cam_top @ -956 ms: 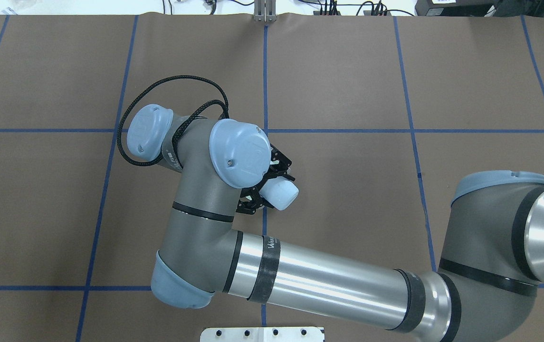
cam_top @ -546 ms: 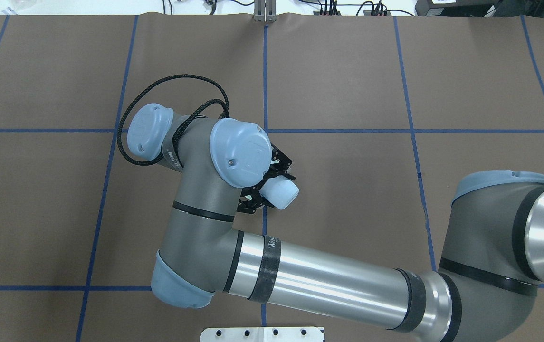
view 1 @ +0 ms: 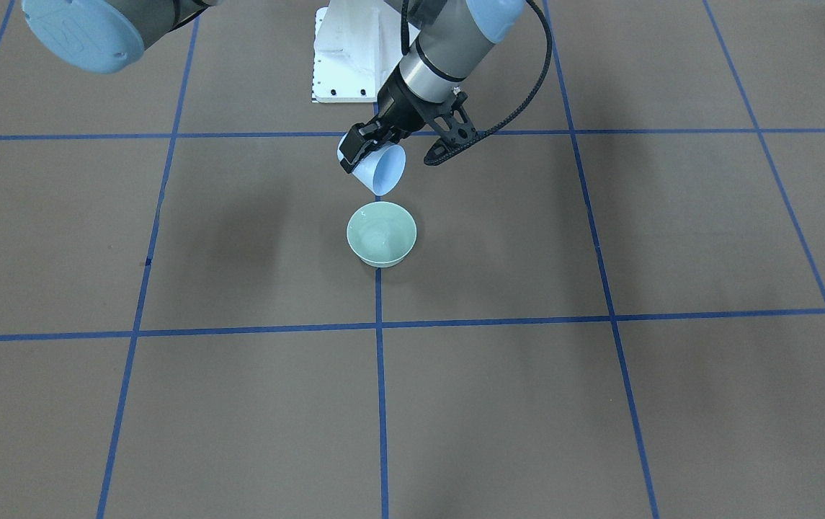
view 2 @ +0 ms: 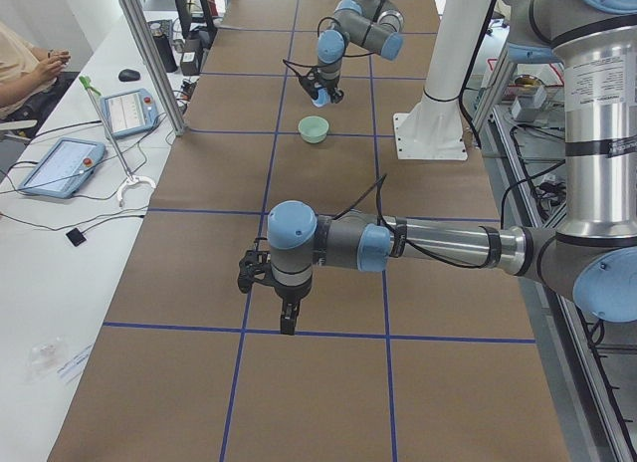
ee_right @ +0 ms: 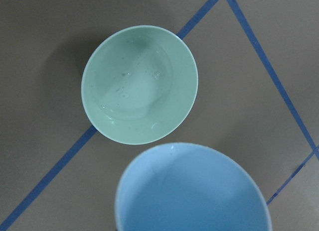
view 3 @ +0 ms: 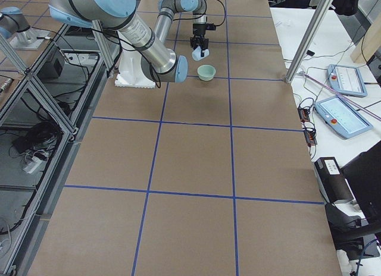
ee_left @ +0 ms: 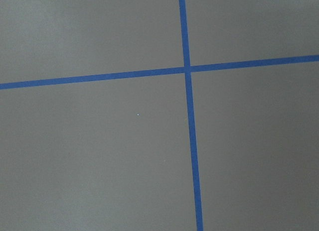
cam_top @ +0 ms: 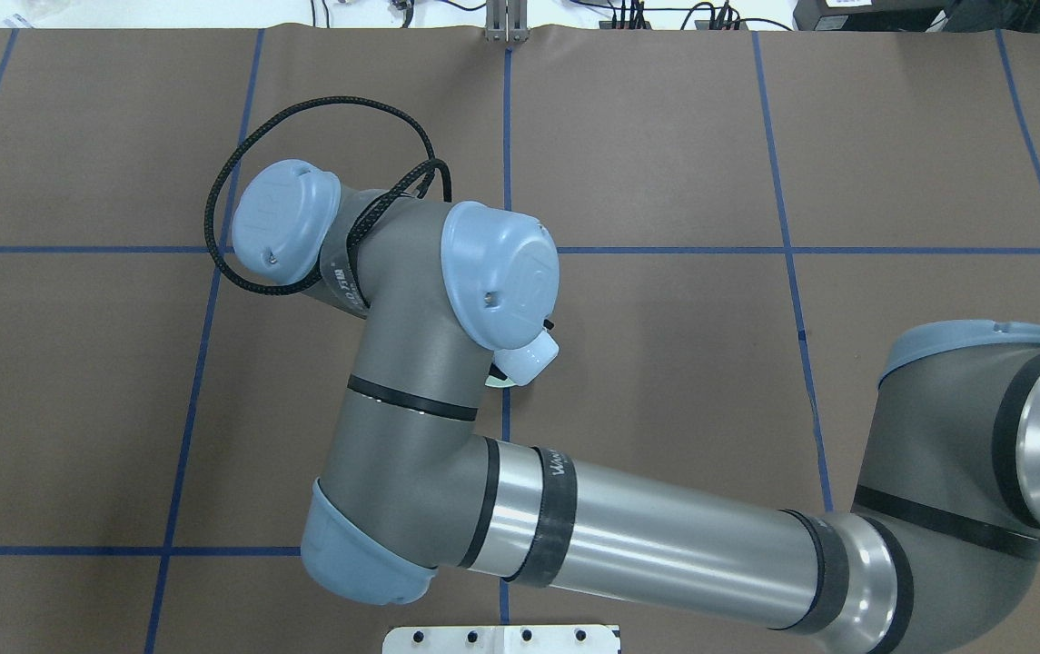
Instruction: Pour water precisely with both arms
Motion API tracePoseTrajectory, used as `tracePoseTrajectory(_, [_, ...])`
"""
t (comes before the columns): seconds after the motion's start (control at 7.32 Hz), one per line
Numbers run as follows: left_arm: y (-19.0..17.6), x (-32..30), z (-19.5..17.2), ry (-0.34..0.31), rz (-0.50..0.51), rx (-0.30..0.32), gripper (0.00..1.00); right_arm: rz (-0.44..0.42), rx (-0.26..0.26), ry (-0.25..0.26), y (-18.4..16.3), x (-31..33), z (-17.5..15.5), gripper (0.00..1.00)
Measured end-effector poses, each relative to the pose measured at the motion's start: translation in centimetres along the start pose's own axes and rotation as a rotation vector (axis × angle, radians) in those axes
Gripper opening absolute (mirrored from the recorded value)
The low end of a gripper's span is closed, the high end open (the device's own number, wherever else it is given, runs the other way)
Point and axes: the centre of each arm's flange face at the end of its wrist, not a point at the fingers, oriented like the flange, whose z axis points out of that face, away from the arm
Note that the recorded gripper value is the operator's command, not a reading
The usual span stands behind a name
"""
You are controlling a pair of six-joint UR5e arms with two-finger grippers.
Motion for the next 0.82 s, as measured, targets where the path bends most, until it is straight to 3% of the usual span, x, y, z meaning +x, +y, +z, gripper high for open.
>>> tracePoseTrajectory(0.55, [0.2, 0.0, 0.0, 0.001, 0.001, 0.0, 1.0, 0.182, 0.259, -0.151, 6.4, 6.2, 0.3, 0.0])
tracePoseTrajectory(0.82, [0.3, 0.0, 0.0, 0.002, 0.002, 0.0, 1.0, 0.299, 0.362, -0.186, 9.1, 9.1, 2.0, 0.0])
